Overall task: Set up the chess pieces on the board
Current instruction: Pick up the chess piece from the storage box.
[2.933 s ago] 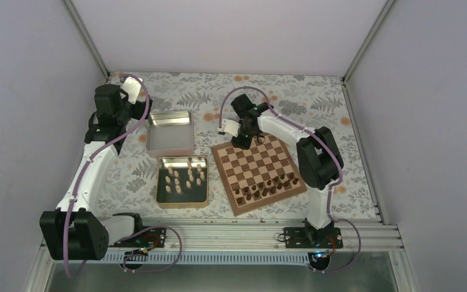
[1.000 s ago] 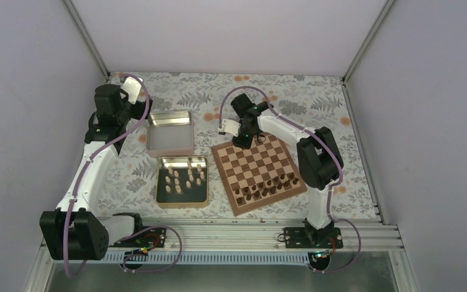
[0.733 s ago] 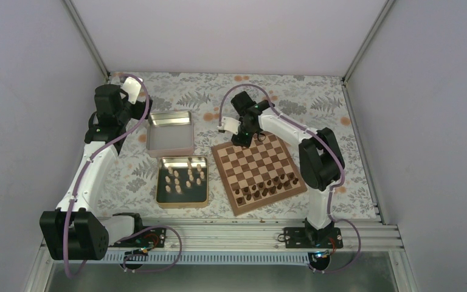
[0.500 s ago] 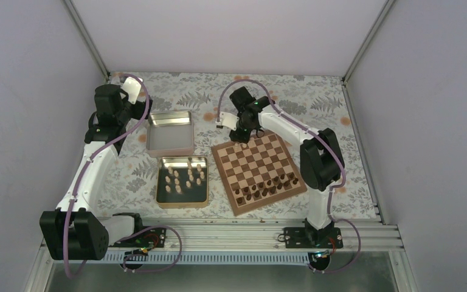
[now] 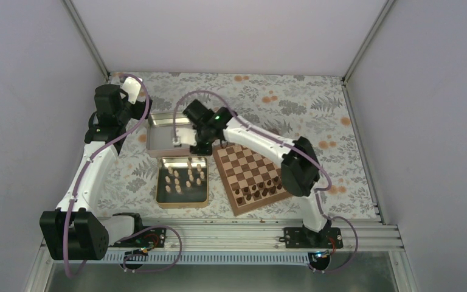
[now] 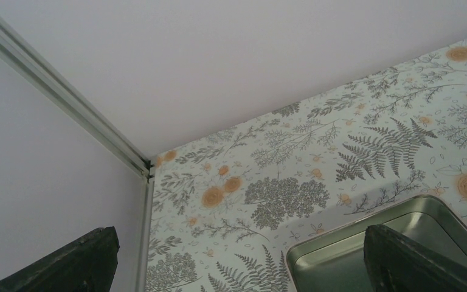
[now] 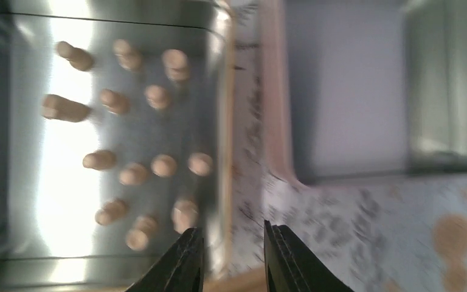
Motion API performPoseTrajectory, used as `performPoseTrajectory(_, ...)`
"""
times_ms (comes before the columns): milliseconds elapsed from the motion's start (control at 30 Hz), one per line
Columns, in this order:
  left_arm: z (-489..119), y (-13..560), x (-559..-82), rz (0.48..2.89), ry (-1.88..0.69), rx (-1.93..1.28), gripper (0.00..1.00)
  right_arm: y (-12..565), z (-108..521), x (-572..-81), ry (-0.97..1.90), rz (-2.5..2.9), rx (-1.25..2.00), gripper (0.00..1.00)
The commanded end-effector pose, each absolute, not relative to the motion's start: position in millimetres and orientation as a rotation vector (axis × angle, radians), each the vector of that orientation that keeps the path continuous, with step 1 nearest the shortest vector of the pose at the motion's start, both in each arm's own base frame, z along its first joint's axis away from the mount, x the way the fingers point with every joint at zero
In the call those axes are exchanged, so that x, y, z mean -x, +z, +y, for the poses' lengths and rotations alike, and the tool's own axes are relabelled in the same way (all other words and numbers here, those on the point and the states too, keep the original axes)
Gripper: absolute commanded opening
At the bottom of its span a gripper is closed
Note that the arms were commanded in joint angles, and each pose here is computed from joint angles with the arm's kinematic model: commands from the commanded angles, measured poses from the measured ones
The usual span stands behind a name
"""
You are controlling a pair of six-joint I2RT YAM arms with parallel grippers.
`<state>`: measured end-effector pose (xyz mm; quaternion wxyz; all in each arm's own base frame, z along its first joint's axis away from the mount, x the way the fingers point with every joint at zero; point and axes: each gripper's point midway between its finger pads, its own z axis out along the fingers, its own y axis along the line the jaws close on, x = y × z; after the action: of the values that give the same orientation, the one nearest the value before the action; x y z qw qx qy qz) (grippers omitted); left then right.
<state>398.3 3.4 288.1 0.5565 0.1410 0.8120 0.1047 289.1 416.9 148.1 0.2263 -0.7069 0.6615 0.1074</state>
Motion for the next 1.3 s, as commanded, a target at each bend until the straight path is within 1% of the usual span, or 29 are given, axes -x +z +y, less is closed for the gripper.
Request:
performPoseTrajectory(0,8.9,294.7,-400.1,1.902,0.262,-0.302,1.00,113.4,430.7,-264.0,0.318,1.871,2.042,0.28)
performPoseTrajectory(133,8.3,296.6,-399.4,1.898,0.258,-0.302,1.00,87.6,426.4,-256.0,0.284,1.936,2.075,0.27)
performPoseTrajectory(233,7.9,295.9,-400.0,1.899,0.254,-0.303,1.00,79.4,419.2,-256.3,0.238,1.966,2.064,0.27)
performPoseTrajectory(567,7.9,299.2,-399.2,1.891,0.254,-0.300,1.00,69.4,408.0,-257.6,0.179,2.007,2.054,0.26)
performPoseTrajectory(1267,6.6,298.2,-397.2,1.889,0.249,-0.308,1.00,55.4,418.8,-260.6,0.206,2.002,2.065,0.23)
